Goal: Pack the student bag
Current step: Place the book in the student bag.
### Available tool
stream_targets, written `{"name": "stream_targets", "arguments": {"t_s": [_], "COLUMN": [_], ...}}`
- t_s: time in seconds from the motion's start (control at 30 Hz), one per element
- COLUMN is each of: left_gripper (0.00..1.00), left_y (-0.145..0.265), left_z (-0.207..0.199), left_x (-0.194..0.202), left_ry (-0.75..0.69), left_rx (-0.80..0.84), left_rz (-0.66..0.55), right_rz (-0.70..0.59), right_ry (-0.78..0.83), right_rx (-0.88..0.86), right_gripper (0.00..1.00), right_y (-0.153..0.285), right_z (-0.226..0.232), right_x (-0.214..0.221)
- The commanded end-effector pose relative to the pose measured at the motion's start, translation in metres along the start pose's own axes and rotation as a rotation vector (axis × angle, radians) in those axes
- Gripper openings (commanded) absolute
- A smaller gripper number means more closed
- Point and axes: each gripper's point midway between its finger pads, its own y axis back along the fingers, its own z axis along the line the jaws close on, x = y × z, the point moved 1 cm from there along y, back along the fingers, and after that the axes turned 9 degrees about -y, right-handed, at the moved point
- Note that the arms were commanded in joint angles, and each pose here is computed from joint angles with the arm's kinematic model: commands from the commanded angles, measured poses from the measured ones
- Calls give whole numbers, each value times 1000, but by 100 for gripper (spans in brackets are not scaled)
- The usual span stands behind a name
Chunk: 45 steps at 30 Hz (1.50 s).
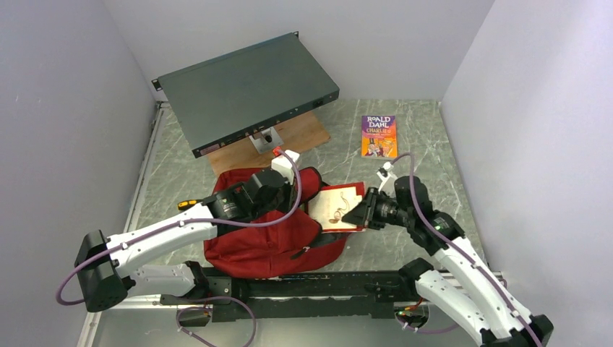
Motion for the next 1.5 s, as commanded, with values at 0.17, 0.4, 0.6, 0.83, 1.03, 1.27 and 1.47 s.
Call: {"name": "stream_targets", "arguments": {"t_s": [0.17, 0.4, 0.6, 0.83, 1.03, 1.27, 1.47], "left_gripper": [0, 0, 0, 0, 0, 0, 0], "left_y": [31, 36, 36, 42, 45, 47, 47], "left_z": [-22, -31, -33, -15, -8, -5, -5], "left_x": [-69, -80, -85, -77, -66, -57, -56], "left_ry": [93, 134, 115, 106, 111, 110, 105], "left_rx": [131, 180, 178, 101, 76, 72, 75], "left_rz": [-272, -319, -315, -314, -301, -289, -282], "right_rz": [76, 15, 31, 32, 87, 139, 157], "right_ry": [-173, -239, -174, -101, -25, 0, 8], "right_rx": [-563, -553, -494, -383, -260, -152, -223], "right_gripper": [0, 0, 0, 17, 61, 80, 62], "right_y": [-36, -70, -114, -161, -166, -153, -146], "right_z": [87, 86, 90, 71, 48, 5, 6], "right_x": [-20, -29, -14, 13, 22, 18, 17]}}
